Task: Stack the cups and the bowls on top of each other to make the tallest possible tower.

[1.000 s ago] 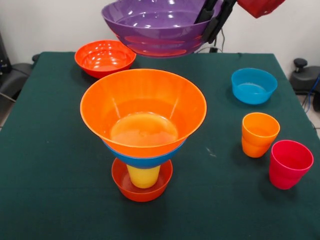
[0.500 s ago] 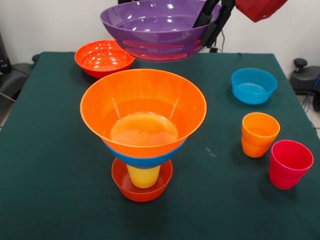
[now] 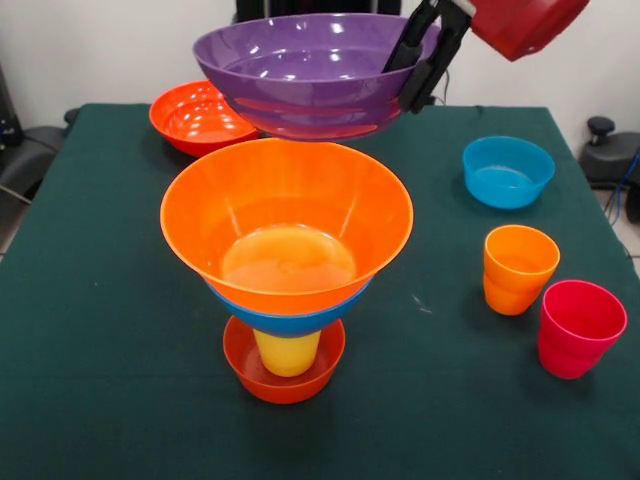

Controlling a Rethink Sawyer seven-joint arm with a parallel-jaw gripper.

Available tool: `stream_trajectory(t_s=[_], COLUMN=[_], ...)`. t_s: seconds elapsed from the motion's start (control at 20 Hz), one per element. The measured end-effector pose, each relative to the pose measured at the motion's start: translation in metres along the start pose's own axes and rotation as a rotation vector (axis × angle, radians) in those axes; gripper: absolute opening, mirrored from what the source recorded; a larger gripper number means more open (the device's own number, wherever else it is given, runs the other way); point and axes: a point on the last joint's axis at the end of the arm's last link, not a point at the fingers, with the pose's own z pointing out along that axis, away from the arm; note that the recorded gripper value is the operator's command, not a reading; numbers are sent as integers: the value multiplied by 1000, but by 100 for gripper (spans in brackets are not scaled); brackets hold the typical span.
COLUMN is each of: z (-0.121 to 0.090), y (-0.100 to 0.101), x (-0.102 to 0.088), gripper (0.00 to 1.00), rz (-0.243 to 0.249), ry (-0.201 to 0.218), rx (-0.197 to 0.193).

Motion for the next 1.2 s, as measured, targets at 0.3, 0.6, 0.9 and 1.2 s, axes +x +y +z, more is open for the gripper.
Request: stream_trajectory(t_s=[0.3, 0.6, 0.9, 1.2], z=[13, 34, 47, 54], y=[7, 14, 18, 19], x=[-7, -9, -6, -5], gripper=[0, 0, 0, 0], rz=[-6, -12, -18, -21], ry=[-3, 16, 31, 36], rx=[-4, -2, 8, 13])
